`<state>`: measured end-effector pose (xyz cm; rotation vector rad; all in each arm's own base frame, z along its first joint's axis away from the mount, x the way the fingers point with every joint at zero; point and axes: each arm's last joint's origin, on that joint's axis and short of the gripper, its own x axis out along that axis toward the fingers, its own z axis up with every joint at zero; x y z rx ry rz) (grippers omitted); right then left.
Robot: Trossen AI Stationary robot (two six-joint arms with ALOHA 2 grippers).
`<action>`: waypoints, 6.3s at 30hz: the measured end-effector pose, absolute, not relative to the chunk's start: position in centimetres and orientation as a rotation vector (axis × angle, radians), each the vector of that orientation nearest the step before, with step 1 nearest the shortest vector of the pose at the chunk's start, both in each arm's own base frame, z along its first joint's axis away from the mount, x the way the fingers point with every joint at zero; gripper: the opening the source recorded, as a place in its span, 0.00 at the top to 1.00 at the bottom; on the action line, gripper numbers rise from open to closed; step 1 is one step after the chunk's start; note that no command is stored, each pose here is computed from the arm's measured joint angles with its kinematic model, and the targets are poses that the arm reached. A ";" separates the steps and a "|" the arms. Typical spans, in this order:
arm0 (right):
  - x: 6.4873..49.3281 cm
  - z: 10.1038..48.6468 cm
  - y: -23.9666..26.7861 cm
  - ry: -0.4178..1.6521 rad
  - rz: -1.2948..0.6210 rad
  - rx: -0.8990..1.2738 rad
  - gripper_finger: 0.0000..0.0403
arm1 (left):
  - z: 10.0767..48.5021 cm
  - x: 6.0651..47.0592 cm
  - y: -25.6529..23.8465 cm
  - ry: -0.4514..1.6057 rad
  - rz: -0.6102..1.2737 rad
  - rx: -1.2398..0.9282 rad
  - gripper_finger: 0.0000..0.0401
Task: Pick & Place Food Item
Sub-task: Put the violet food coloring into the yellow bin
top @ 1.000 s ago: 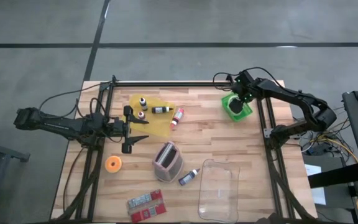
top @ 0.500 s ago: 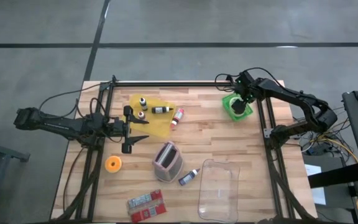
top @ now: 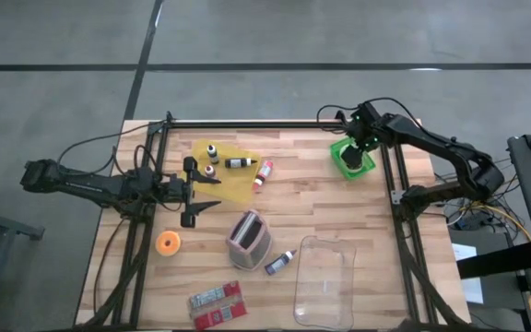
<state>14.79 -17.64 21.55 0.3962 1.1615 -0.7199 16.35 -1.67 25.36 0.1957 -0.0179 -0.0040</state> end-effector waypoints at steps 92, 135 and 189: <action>36.6 15.9 13.9 1.281 0.335 -0.225 0.39 | 24.1 16.3 -1.4 0.113 0.080 0.140 0.35; 37.0 15.6 14.1 1.239 0.341 -0.246 0.68 | 24.2 16.3 -1.4 0.112 0.082 0.140 0.35; 38.0 17.3 14.7 1.213 0.321 -0.127 0.39 | 24.3 16.3 -1.4 0.102 0.082 0.146 0.35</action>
